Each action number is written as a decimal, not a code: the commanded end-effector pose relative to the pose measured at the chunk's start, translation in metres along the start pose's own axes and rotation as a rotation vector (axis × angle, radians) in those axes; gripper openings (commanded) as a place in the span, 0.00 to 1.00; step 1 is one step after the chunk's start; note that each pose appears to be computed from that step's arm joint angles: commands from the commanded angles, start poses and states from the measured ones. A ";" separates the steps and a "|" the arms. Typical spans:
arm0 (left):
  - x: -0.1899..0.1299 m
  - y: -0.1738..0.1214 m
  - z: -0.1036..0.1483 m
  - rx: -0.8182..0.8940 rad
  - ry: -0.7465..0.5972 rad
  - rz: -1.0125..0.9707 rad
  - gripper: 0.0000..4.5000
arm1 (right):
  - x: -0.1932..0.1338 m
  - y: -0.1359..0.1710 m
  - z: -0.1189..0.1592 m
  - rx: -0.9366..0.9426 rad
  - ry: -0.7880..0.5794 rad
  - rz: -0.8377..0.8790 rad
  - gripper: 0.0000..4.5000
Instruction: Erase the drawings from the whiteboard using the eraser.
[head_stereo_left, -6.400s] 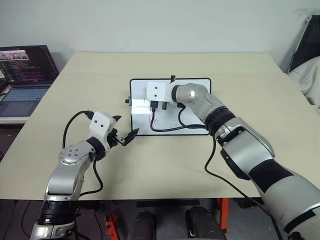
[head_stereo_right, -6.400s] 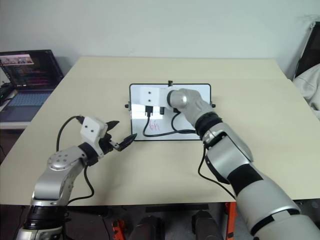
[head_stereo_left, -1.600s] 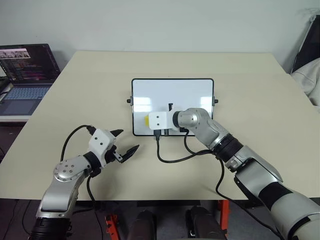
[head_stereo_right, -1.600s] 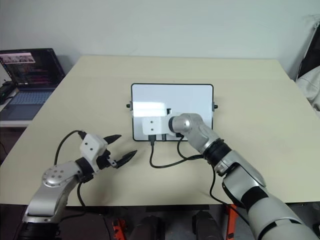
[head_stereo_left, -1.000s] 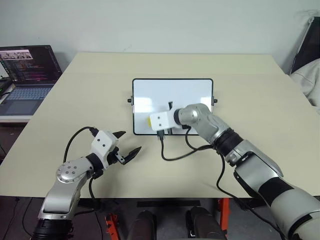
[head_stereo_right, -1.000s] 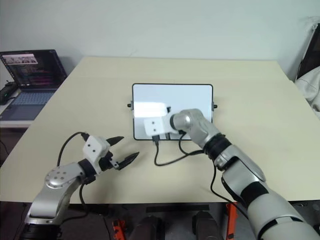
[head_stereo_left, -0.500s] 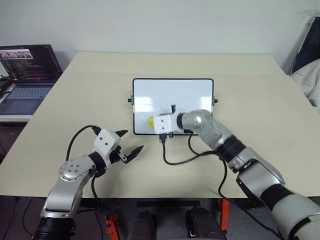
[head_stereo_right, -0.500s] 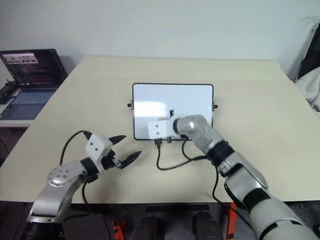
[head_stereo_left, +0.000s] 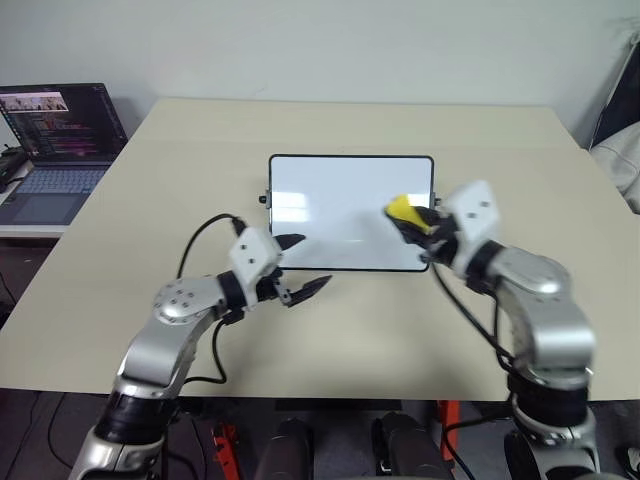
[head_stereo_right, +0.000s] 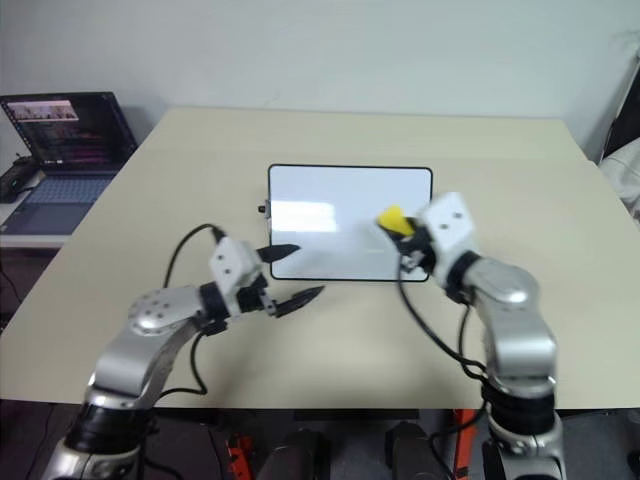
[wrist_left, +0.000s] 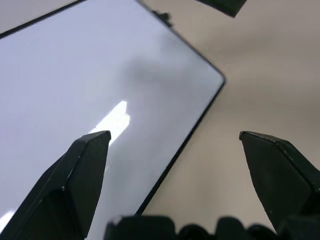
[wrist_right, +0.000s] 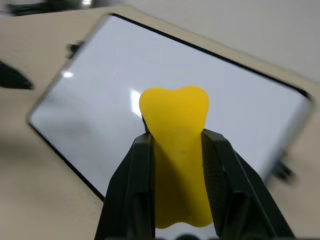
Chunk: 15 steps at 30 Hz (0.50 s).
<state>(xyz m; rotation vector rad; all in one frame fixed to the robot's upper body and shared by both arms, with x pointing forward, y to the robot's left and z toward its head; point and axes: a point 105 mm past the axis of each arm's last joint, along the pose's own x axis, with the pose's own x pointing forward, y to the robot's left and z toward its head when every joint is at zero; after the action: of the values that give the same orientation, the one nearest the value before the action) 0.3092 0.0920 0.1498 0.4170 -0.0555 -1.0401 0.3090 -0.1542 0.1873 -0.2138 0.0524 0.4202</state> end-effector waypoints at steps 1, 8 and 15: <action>0.026 -0.010 0.016 0.055 -0.064 -0.117 1.00 | -0.021 -0.025 -0.021 0.068 0.078 -0.171 0.21; 0.068 -0.025 0.029 0.128 -0.102 -0.302 1.00 | -0.012 -0.026 -0.080 0.212 0.265 -0.234 0.21; 0.081 -0.032 0.031 0.157 -0.108 -0.351 1.00 | 0.008 -0.048 -0.082 0.254 0.256 -0.329 0.21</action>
<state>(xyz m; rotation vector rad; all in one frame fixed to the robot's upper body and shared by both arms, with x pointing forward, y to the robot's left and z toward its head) 0.3180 0.0050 0.1440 0.4894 -0.1115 -1.3962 0.3327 -0.2039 0.1071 -0.0258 0.3592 0.0853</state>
